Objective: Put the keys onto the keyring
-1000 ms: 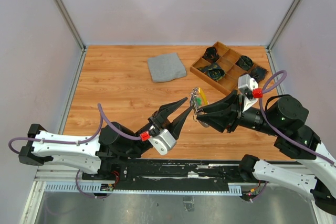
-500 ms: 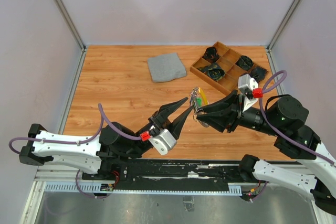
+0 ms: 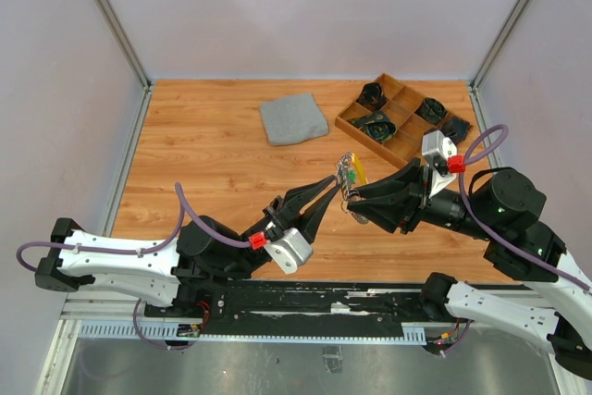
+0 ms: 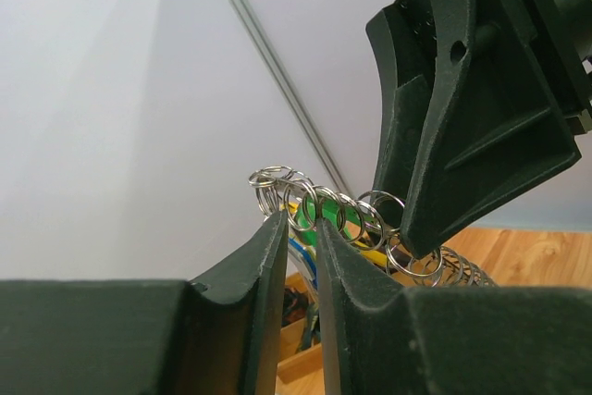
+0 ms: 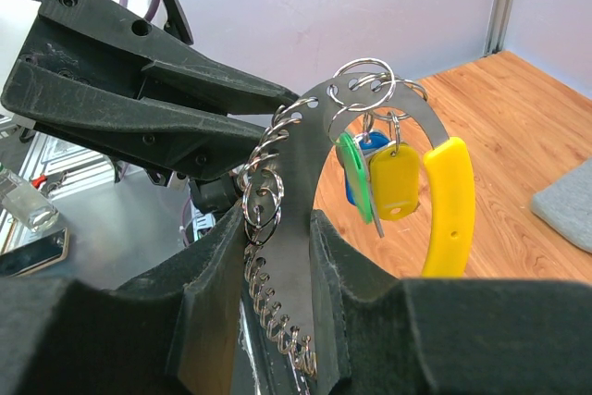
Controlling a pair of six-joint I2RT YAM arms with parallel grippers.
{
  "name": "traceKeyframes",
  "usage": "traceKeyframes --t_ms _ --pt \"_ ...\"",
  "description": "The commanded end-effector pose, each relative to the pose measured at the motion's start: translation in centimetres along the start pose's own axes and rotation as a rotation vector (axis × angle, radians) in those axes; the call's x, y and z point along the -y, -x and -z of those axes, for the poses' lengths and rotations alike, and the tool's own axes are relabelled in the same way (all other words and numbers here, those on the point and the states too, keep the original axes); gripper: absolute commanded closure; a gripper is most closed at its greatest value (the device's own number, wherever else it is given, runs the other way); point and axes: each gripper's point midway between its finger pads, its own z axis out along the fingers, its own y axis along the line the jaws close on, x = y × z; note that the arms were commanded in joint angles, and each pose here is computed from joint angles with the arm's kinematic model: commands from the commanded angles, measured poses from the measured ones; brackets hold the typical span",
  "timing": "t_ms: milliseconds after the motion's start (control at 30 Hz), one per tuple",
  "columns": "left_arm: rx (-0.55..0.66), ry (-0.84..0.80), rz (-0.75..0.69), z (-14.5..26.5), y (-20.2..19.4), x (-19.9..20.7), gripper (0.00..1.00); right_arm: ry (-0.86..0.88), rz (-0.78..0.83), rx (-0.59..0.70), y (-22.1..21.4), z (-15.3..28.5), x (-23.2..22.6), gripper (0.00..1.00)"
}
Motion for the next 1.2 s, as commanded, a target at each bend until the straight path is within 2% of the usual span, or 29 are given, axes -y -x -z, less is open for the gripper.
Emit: traceKeyframes --t_ms 0,567,1167 --pt "0.047 0.055 0.042 -0.11 1.84 -1.68 0.76 0.013 0.01 0.062 1.44 0.12 -0.28 0.94" --pt "0.086 0.05 0.053 0.15 2.57 -1.8 0.78 0.013 0.008 0.052 1.13 -0.18 -0.13 0.93" --pt "0.072 0.06 0.026 -0.21 2.25 -1.57 0.72 0.026 0.003 0.053 1.06 -0.33 -0.3 0.93"
